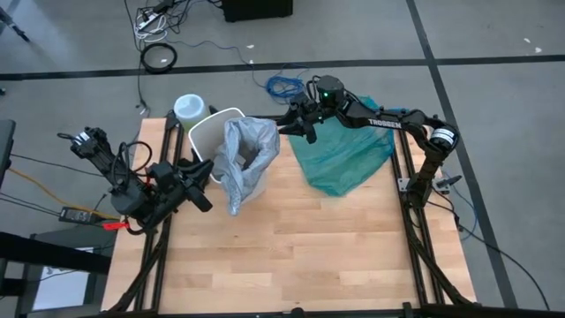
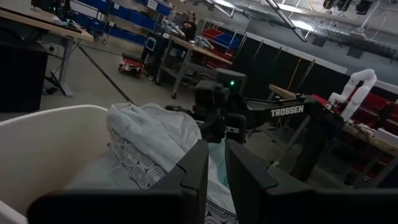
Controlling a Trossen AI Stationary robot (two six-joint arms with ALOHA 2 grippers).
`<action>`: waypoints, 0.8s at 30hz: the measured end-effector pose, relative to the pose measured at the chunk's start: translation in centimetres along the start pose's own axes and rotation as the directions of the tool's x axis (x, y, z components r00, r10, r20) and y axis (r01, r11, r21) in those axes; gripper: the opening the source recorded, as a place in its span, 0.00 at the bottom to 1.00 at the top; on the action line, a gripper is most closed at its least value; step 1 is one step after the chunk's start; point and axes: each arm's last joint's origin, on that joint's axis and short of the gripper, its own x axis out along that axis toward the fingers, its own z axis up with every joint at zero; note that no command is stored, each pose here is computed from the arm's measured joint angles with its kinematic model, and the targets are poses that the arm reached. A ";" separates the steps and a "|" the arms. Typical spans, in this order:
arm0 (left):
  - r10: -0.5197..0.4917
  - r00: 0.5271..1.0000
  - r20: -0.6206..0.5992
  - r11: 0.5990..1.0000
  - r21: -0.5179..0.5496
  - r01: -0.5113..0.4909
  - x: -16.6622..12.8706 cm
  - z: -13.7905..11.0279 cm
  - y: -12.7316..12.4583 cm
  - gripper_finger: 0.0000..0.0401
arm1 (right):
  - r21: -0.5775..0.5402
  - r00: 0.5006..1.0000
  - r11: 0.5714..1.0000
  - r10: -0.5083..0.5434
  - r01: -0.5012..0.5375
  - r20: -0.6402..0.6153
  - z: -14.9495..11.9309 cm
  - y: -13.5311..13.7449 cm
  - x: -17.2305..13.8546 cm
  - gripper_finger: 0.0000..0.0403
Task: Place trash/remove bag and relplace
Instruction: Remove the light blue trash bag from the trash bin
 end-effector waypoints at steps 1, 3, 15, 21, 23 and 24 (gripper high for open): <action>0.000 1.000 0.000 1.000 0.003 0.000 0.0 0.0 0.0 0.16 | -0.013 1.000 1.000 0.004 -0.003 0.011 0.1 0.1 0.0 0.45; 0.000 1.000 0.000 1.000 0.008 0.000 0.0 0.0 0.0 0.16 | -0.024 0.999 1.000 0.011 -0.010 0.032 0.4 0.2 0.0 0.45; 0.001 1.000 0.000 1.000 0.015 -0.001 0.0 -0.1 0.0 0.15 | -0.109 0.998 0.993 0.046 -0.042 0.035 0.4 1.2 1.2 0.07; 0.001 1.000 0.000 1.000 0.009 -0.001 0.0 -0.1 0.0 0.15 | -0.038 0.991 0.993 -0.107 0.111 0.085 0.7 1.6 1.6 0.00; 0.001 1.000 0.000 1.000 0.002 -0.001 0.0 -0.1 0.0 0.15 | -0.008 0.979 0.985 -0.172 0.174 0.114 1.2 1.7 1.3 0.00; 0.002 1.000 0.000 1.000 -0.019 -0.002 0.0 0.1 0.0 0.15 | 0.006 0.972 0.980 -0.200 0.201 0.126 1.4 1.8 1.1 0.00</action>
